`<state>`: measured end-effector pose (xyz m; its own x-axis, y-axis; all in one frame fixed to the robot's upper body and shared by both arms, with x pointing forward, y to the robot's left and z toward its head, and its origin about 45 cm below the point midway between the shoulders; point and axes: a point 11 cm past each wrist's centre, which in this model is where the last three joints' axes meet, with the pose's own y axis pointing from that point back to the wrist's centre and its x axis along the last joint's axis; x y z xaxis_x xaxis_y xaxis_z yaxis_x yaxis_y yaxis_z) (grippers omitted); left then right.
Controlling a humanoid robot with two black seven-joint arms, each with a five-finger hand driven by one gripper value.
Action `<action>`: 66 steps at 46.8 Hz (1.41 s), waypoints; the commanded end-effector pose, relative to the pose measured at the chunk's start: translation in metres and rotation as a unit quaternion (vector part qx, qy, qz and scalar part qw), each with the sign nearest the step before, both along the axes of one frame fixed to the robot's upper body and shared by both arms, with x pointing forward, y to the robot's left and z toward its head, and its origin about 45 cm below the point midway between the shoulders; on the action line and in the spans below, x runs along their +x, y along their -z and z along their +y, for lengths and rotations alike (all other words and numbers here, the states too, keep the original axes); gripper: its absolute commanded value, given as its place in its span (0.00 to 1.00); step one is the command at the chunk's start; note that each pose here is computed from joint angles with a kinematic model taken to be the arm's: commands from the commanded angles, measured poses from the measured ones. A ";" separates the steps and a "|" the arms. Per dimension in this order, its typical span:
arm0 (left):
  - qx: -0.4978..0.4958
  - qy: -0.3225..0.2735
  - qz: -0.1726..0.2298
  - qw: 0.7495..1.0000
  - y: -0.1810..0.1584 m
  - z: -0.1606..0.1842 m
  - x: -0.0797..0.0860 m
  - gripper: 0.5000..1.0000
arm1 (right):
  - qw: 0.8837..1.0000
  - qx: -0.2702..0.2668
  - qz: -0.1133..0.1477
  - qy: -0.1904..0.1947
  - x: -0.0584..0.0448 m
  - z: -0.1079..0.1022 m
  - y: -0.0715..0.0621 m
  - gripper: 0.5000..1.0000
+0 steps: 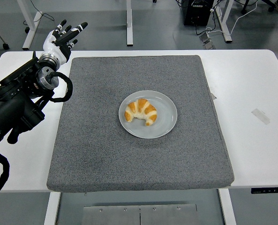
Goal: Place the bread on the plate
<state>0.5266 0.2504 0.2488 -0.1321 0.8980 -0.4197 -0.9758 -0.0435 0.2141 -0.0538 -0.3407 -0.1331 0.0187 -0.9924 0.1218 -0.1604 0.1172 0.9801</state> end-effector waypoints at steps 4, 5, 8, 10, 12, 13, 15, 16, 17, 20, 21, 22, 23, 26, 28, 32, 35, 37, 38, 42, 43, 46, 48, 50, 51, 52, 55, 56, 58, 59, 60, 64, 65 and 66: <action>0.010 -0.005 0.003 1.000 0.005 0.007 -0.002 0.97 | 1.000 0.000 0.000 0.000 0.000 0.000 0.000 1.00; 0.011 -0.004 0.003 1.000 0.005 0.007 -0.002 0.97 | 1.000 0.000 0.000 0.000 0.000 0.000 0.000 1.00; 0.011 -0.003 0.002 1.000 0.005 0.007 -0.002 0.97 | 1.000 0.000 0.000 0.000 0.000 0.000 0.000 1.00; 0.012 -0.002 0.002 1.000 0.006 0.006 -0.002 0.97 | 1.000 0.000 0.000 0.000 0.000 0.000 0.000 1.00; 0.011 -0.002 0.003 1.000 0.007 0.006 -0.003 0.97 | 1.000 0.000 0.000 0.000 0.000 0.000 0.000 1.00; 0.011 -0.001 0.005 1.000 0.009 0.004 -0.003 0.98 | 1.000 0.000 0.000 0.000 0.000 0.000 0.000 1.00; 0.016 0.002 0.006 1.000 0.011 0.003 -0.004 0.97 | 1.000 0.000 0.000 0.000 0.000 0.000 0.000 1.00; 0.018 0.003 0.006 1.000 0.012 0.002 -0.004 0.97 | 1.000 0.000 0.000 0.000 0.000 0.000 0.000 1.00; 0.022 0.005 0.006 1.000 0.013 0.001 -0.005 0.97 | 1.000 0.000 0.000 0.000 0.000 0.000 0.000 1.00; 0.025 0.009 0.006 1.000 0.013 0.000 -0.005 0.97 | 1.000 0.000 0.000 0.000 0.000 0.000 0.000 1.00; 0.025 0.008 0.006 1.000 0.013 0.000 -0.005 0.97 | 1.000 0.000 0.001 0.000 0.000 0.000 0.000 1.00; 0.022 0.008 0.006 1.000 0.013 0.000 -0.005 0.98 | 1.000 0.000 0.000 0.000 0.000 0.000 0.000 1.00; 0.018 0.010 0.005 1.000 0.012 -0.001 -0.005 0.97 | 1.000 0.000 0.001 0.000 0.000 0.000 0.000 1.00; 0.009 0.018 -0.002 1.000 0.010 -0.002 -0.004 0.97 | 1.000 0.000 0.000 0.000 0.000 0.000 0.000 1.00; 0.005 0.022 -0.003 1.000 0.011 -0.004 -0.004 0.98 | 1.000 0.000 0.000 0.000 0.000 0.000 0.000 1.00; -0.004 0.022 -0.005 1.000 0.009 -0.004 -0.004 0.98 | 1.000 0.000 0.000 0.000 0.000 0.000 0.000 1.00; -0.021 0.017 -0.013 1.000 0.004 -0.002 -0.002 0.98 | 1.000 0.000 0.000 0.000 0.000 0.000 0.000 1.00; -0.036 0.015 -0.018 0.999 0.002 -0.001 -0.001 0.98 | 1.000 0.000 0.000 0.000 0.000 0.000 0.000 1.00; -0.044 0.014 -0.021 0.999 0.000 -0.001 0.000 0.98 | 1.000 0.000 0.000 0.000 0.000 0.000 0.000 1.00; -0.061 0.012 -0.026 0.998 0.000 0.001 -0.001 0.98 | 1.000 0.000 0.000 0.000 0.000 0.000 0.000 1.00; -0.062 0.011 -0.028 0.998 0.000 0.001 -0.001 0.98 | 1.000 0.000 0.000 0.000 0.000 0.000 0.000 1.00; -0.060 0.010 -0.030 0.998 0.001 0.002 -0.002 0.98 | 1.000 -0.002 0.000 0.001 0.000 0.000 0.000 1.00; -0.061 0.009 -0.030 0.998 0.003 0.002 -0.002 0.98 | 1.000 0.006 -0.001 0.002 0.001 0.004 0.000 1.00; -0.060 0.008 -0.028 0.998 0.005 0.003 -0.003 0.98 | 1.000 0.009 -0.001 0.002 0.001 0.005 0.001 1.00; -0.060 0.008 -0.028 0.998 0.005 0.003 -0.003 0.98 | 1.000 0.007 -0.002 0.002 0.002 0.005 0.001 1.00; -0.060 0.008 -0.028 0.998 0.005 0.003 -0.003 0.98 | 1.000 0.007 -0.002 0.002 0.002 0.005 0.001 1.00; -0.060 0.008 -0.028 0.998 0.005 0.003 -0.003 0.98 | 1.000 0.008 -0.002 0.001 0.001 0.005 0.001 1.00; -0.060 0.008 -0.027 0.998 0.006 0.003 -0.003 0.98 | 1.000 0.006 -0.001 0.001 0.001 0.004 0.000 1.00; -0.060 0.007 -0.027 0.998 0.007 0.004 -0.004 0.98 | 1.000 0.004 -0.001 0.001 0.000 0.003 0.000 1.00; -0.060 0.007 -0.026 0.998 0.007 0.004 -0.004 0.98 | 1.000 0.003 0.000 0.000 0.000 0.002 0.000 1.00; -0.060 0.007 -0.027 0.998 0.007 0.004 -0.004 0.98 | 1.000 0.003 -0.001 0.001 0.000 0.002 0.000 1.00; -0.059 0.008 -0.027 0.998 0.008 0.003 -0.004 0.98 | 1.000 0.004 -0.001 0.001 0.000 0.003 0.000 1.00; -0.059 0.008 -0.028 0.998 0.008 0.003 -0.004 0.98 | 1.000 0.004 -0.001 0.001 0.000 0.002 0.000 1.00; -0.059 0.008 -0.027 0.998 0.008 0.003 -0.005 0.98 | 1.000 0.005 -0.001 0.001 0.000 0.003 0.000 1.00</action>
<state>0.5225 0.2536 0.2414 -0.0925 0.8432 -0.5296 -0.9866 -0.0057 0.1633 -0.0534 -0.3383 -0.1334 0.0164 -0.9933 0.1140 -0.1613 0.1099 0.9808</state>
